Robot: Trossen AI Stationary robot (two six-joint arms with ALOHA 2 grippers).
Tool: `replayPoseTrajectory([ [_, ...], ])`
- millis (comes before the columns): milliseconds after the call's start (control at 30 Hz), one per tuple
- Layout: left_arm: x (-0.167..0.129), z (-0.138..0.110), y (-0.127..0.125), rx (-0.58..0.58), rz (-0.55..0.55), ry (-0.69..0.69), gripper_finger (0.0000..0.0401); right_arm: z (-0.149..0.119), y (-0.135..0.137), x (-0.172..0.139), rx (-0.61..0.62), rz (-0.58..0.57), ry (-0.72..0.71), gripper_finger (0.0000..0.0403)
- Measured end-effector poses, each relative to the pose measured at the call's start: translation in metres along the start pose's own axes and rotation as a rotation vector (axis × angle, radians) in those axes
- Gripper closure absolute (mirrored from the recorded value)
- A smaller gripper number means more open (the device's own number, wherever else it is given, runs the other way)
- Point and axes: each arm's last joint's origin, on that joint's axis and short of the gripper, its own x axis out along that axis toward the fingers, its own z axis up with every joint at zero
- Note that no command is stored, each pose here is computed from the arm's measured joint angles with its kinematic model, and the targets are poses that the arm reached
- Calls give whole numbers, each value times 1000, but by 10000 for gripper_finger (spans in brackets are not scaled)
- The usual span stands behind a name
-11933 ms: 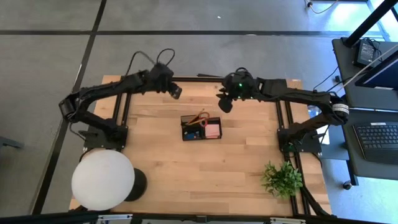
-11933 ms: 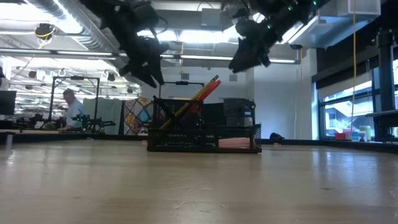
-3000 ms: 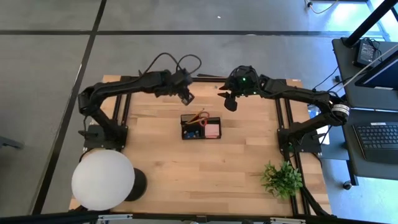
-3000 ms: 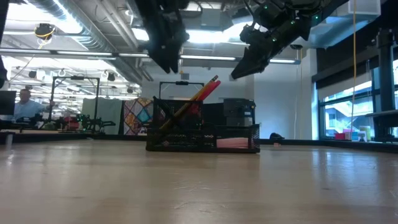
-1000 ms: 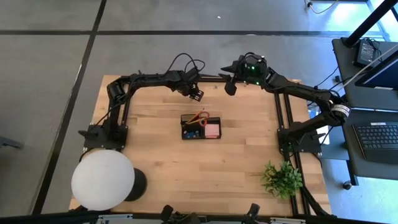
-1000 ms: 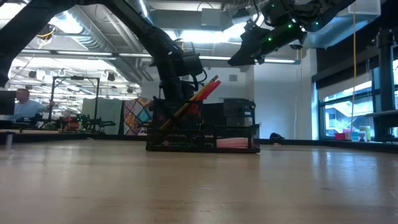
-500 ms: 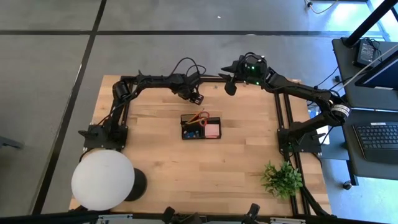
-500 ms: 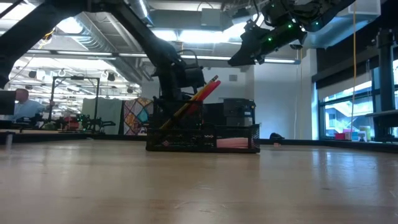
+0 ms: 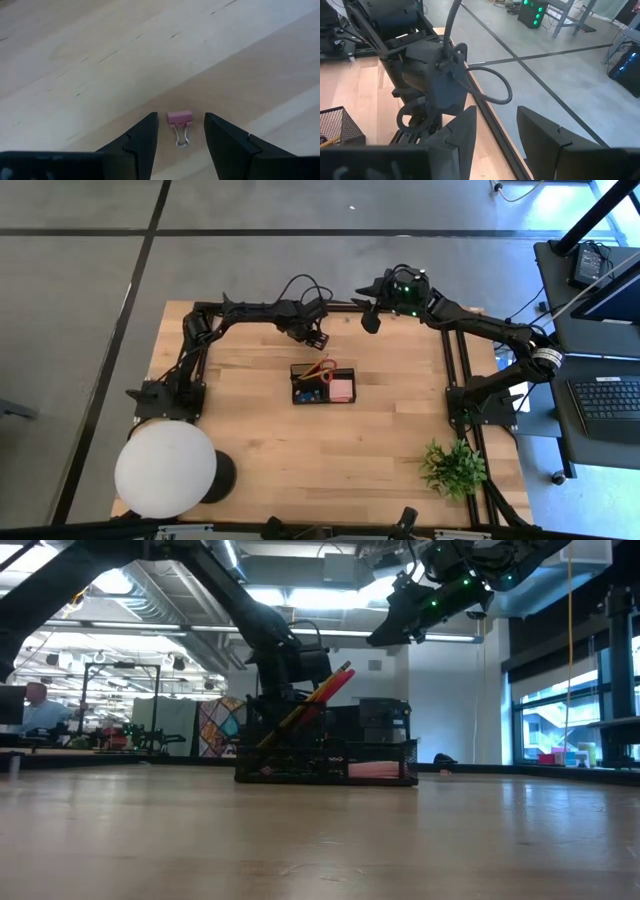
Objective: Pick and place office supplies into organizer
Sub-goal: Put the pink binder clip into the desk organizer
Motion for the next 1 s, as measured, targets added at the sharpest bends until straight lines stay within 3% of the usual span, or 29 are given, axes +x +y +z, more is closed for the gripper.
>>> replayPoseTrajectory([
  [233, 6, -4, -3, -6, 36, -1, 248, 0, 0, 0, 0, 0, 0, 257],
  [633, 6, -4, -1, -7, 47, 0, 311, 0, 0, 0, 0, 0, 1, 257],
  [1000, 6, -4, -1, 5, 57, -9, 328, 0, 0, 0, 0, 1, 1, 257],
])
